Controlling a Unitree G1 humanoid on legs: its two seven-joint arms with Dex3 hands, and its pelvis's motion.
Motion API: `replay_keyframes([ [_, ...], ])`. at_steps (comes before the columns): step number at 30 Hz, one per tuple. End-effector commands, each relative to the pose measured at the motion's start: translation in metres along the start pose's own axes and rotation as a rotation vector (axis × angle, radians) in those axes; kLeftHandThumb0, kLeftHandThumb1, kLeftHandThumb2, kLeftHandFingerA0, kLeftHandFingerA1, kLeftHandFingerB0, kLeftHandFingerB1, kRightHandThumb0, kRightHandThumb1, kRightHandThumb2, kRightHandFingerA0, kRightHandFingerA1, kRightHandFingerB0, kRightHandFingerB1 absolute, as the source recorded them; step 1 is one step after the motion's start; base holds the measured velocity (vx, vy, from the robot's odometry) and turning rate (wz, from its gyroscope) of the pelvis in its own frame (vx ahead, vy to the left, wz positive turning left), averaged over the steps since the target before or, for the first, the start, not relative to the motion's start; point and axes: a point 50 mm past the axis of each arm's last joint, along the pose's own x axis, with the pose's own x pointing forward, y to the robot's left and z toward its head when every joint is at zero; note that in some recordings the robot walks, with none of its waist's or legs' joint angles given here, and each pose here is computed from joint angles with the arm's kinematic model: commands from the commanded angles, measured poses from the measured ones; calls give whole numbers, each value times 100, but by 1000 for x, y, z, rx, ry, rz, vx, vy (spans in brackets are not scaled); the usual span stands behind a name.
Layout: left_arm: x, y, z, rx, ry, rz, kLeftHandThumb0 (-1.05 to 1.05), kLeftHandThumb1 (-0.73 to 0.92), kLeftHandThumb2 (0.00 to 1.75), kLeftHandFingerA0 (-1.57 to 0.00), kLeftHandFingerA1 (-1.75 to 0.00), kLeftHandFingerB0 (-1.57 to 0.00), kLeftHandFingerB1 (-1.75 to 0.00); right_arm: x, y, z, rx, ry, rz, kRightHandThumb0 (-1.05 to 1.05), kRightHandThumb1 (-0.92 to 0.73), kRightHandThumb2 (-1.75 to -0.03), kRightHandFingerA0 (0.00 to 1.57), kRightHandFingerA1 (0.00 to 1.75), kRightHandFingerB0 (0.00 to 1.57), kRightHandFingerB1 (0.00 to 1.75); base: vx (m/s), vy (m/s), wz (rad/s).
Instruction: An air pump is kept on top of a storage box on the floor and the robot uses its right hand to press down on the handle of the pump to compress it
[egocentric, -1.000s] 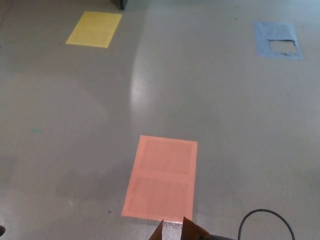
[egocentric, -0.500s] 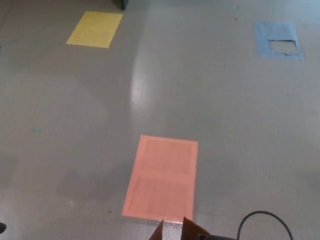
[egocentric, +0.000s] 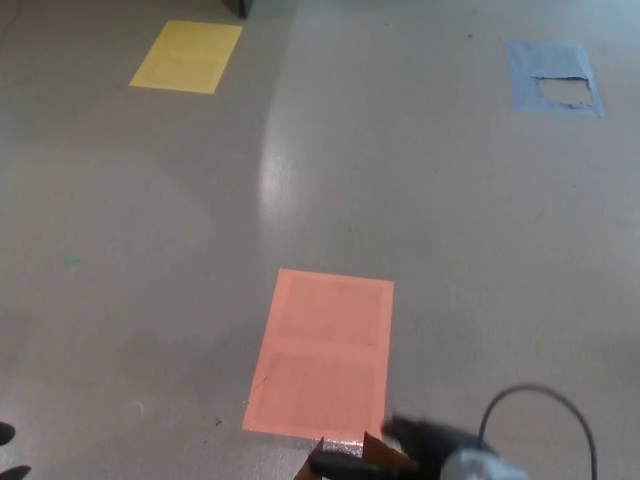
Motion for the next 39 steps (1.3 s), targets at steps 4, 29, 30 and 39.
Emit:
replay_keyframes([
  [4, -3, 15, 1, 11, -2, 31, -60, 73, 62, -28, -32, -26, -29, -11, -97, 43, 87, -366, -122, -88, -76, -107, 8, 33, 7, 15, 0, 0, 0],
  [29, -6, 22, -5, -18, 17, 51, -59, 71, 61, -28, -32, -26, -29, -124, -194, -72, 697, -442, -1020, -77, -77, -106, 0, 34, 10, 26, 0, 0, 0],
  [30, -6, 22, -5, -17, 18, 52, -59, 71, 61, -28, -32, -26, -29, -122, -192, -75, 708, -419, -1025, -77, -77, -106, 0, 34, 10, 26, 0, 0, 0],
  [39, -7, 17, -10, -24, 34, 51, -61, 71, 61, -27, -32, -25, -29, -78, -139, -133, 943, -119, -879, -67, -71, -101, 3, 42, 5, 37, 0, 0, 0],
])
